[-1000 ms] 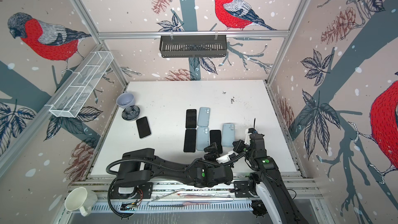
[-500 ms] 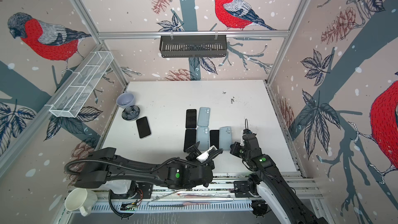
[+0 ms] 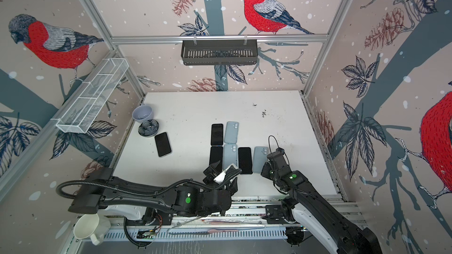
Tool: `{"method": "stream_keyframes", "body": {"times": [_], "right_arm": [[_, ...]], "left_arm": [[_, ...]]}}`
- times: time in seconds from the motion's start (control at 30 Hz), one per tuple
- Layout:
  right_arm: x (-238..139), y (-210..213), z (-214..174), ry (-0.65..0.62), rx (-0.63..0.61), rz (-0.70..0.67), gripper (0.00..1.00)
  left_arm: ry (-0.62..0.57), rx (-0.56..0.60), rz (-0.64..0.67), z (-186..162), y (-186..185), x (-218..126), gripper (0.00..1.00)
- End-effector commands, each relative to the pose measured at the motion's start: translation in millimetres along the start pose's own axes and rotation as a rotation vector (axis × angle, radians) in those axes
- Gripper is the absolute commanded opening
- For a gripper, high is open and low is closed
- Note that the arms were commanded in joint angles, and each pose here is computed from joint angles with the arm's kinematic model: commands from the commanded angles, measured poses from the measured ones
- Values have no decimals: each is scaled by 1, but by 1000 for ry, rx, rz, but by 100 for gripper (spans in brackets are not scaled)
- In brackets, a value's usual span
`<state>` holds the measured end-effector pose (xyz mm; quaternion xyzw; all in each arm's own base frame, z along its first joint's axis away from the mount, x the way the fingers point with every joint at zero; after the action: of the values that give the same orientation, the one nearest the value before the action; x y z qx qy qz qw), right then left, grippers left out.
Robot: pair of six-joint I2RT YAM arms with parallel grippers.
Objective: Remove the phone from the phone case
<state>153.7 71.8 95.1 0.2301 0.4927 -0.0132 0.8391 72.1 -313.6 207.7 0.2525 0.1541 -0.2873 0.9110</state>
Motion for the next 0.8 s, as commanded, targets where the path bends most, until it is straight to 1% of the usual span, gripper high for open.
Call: {"method": "stream_keyframes", "body": {"times": [0.0, 0.27, 0.6, 0.7, 0.77], "right_arm": [[-1, -6, 3, -28, 17, -67, 5], [6, -1, -2, 1, -28, -91, 5], [10, 10, -8, 9, -91, -63, 4], [13, 18, -10, -4, -149, -95, 4], [11, 27, -10, -31, -226, -156, 6]], "left_arm": [[-10, -32, 27, -1, 5, -3, 97], [-35, -60, 33, 2, 14, -9, 97], [-66, -91, 44, 9, 19, -13, 97], [-66, -93, 53, 9, 20, -13, 97], [-66, -96, 55, 8, 20, -13, 97]]}}
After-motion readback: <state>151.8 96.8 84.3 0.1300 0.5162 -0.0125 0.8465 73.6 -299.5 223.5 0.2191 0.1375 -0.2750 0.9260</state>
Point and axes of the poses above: each gripper's point midway between its finger pads, its own x axis out along the fingers, its own y axis along the line the jaws close on, z = x × y, the point moved 7 cm from there along -x, back along the fingers, and after that the axes turned 2 degrees about x, right-handed, at the moved point
